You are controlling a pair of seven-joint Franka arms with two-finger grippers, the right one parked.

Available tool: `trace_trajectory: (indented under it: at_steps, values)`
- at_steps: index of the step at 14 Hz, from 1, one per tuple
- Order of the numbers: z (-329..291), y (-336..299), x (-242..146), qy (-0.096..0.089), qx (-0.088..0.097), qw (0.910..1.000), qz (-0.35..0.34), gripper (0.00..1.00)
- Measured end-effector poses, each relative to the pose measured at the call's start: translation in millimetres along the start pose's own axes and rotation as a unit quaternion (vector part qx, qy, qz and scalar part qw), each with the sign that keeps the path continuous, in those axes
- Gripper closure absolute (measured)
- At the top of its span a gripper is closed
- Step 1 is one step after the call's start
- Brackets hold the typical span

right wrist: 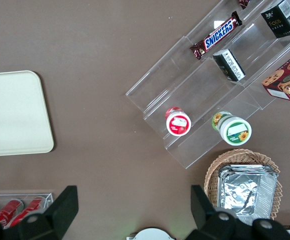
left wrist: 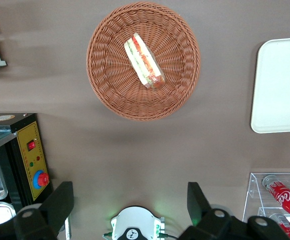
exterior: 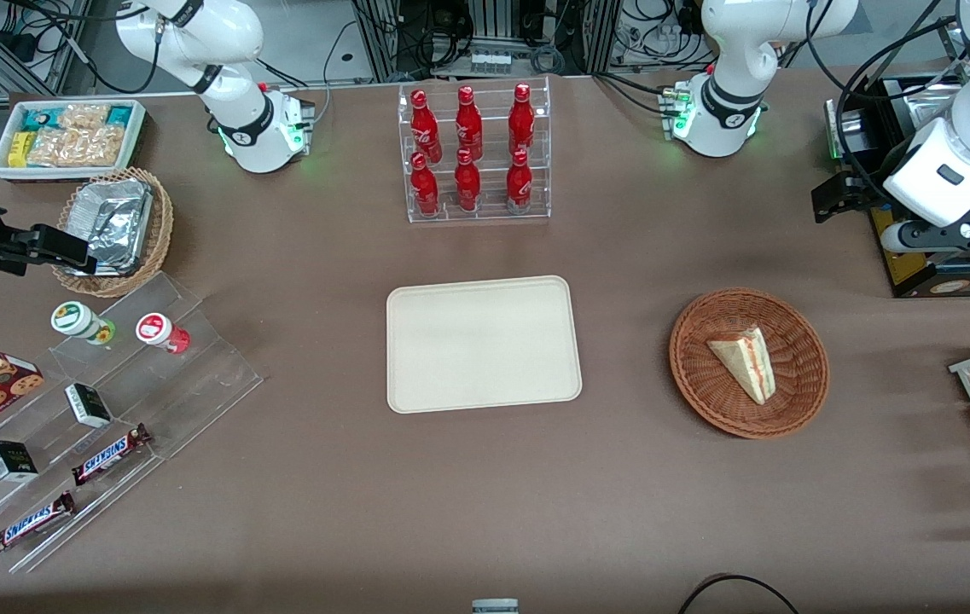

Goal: Place sandwich from basket to tray
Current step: 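Move the left gripper over the wrapped sandwich in the wicker basket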

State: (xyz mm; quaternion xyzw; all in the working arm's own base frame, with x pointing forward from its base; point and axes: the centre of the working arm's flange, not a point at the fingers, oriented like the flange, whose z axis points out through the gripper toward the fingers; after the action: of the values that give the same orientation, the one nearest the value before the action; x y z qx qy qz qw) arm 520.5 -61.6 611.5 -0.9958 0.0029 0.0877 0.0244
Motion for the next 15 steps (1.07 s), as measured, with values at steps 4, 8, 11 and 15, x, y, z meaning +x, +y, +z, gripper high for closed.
trace_trajectory:
  at_steps: [4,8,11,15]
  values:
    - [0,-1,0,0.001,0.0,1.0,-0.001,0.0]
    - [5,0,2,-0.002,-0.003,1.0,0.0,0.0]
    - [30,2,16,0.003,-0.004,1.0,0.0,0.0]
    - [73,4,36,0.005,-0.006,1.0,0.0,0.0]
